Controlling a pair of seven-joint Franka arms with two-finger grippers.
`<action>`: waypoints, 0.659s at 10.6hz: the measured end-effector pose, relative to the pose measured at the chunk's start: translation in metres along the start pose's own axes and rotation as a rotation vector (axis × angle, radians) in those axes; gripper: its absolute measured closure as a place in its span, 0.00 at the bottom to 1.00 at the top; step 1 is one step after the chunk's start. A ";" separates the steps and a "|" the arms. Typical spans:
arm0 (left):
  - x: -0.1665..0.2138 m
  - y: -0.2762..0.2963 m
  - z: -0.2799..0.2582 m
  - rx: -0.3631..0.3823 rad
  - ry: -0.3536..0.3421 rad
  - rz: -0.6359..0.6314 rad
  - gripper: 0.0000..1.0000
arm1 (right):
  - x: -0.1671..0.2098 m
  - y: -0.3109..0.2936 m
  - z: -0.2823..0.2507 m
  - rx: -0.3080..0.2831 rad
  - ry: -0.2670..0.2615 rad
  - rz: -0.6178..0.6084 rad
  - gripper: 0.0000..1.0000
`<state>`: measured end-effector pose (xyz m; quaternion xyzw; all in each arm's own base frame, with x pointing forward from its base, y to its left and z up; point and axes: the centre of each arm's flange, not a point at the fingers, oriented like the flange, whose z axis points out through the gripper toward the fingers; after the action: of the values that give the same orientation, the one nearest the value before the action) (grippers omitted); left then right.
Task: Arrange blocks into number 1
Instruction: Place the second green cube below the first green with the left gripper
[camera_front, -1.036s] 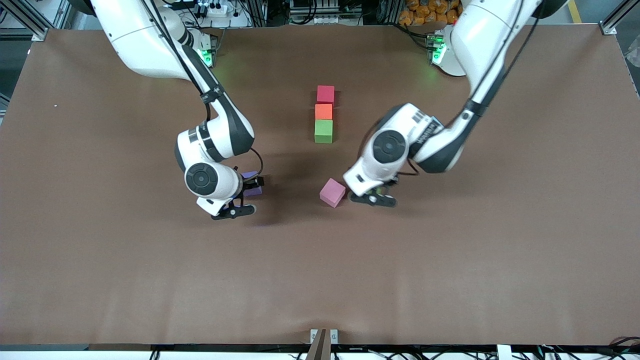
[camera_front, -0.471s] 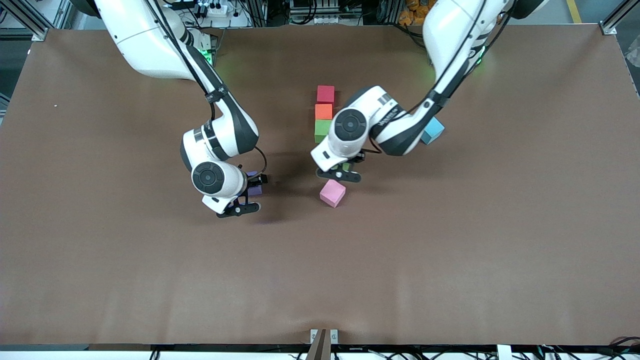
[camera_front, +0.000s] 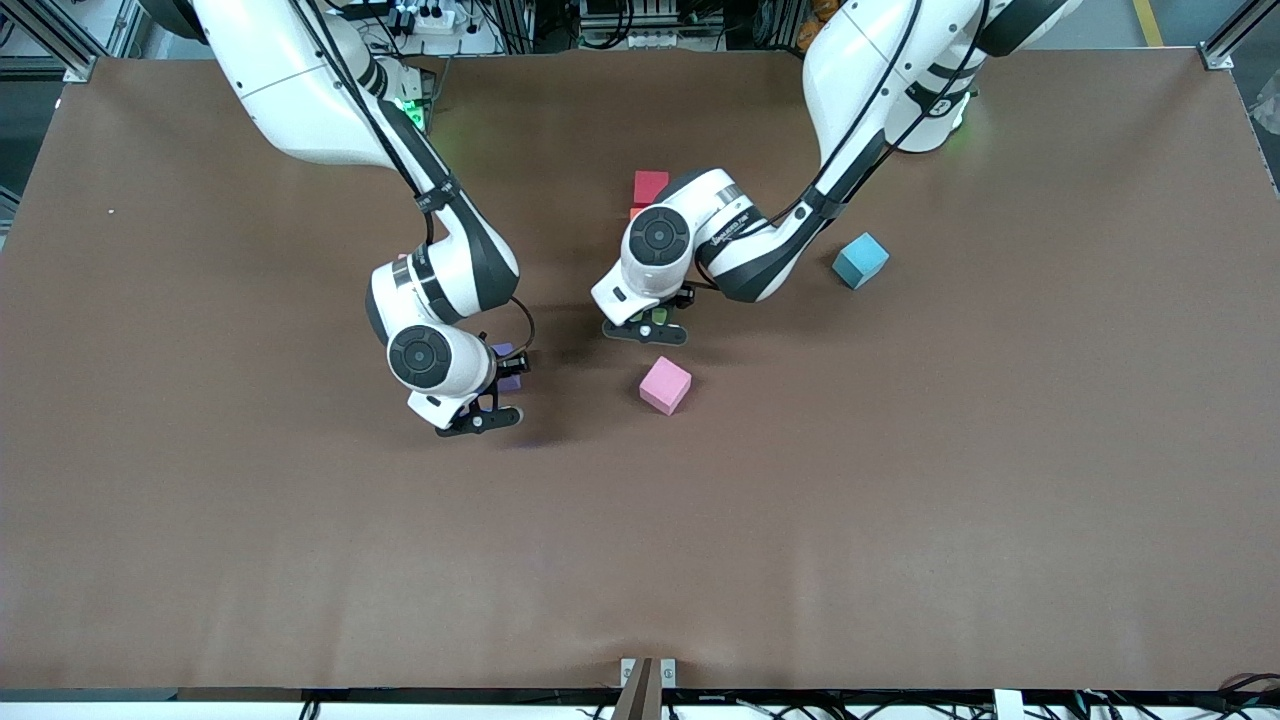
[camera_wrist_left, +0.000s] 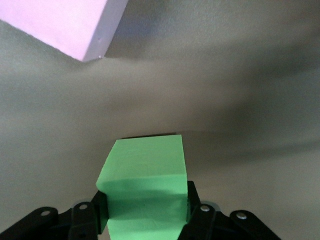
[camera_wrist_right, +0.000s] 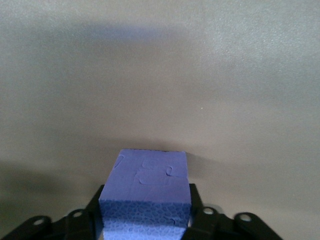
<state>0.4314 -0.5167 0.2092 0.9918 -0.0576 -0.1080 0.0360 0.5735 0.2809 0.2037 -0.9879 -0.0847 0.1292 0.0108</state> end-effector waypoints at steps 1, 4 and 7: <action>0.000 -0.001 0.003 0.004 -0.005 -0.008 0.39 | 0.000 0.000 0.000 0.000 0.001 0.000 0.41; -0.002 -0.002 0.006 0.008 -0.009 -0.027 0.39 | 0.000 0.000 0.000 0.000 0.001 0.000 0.41; -0.003 -0.002 0.006 0.009 -0.010 -0.044 0.39 | 0.001 -0.001 -0.001 0.002 0.006 -0.001 0.41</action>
<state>0.4274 -0.5148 0.2037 0.9925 -0.0362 -0.1134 0.0290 0.5741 0.2816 0.2047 -0.9883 -0.0849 0.1263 0.0119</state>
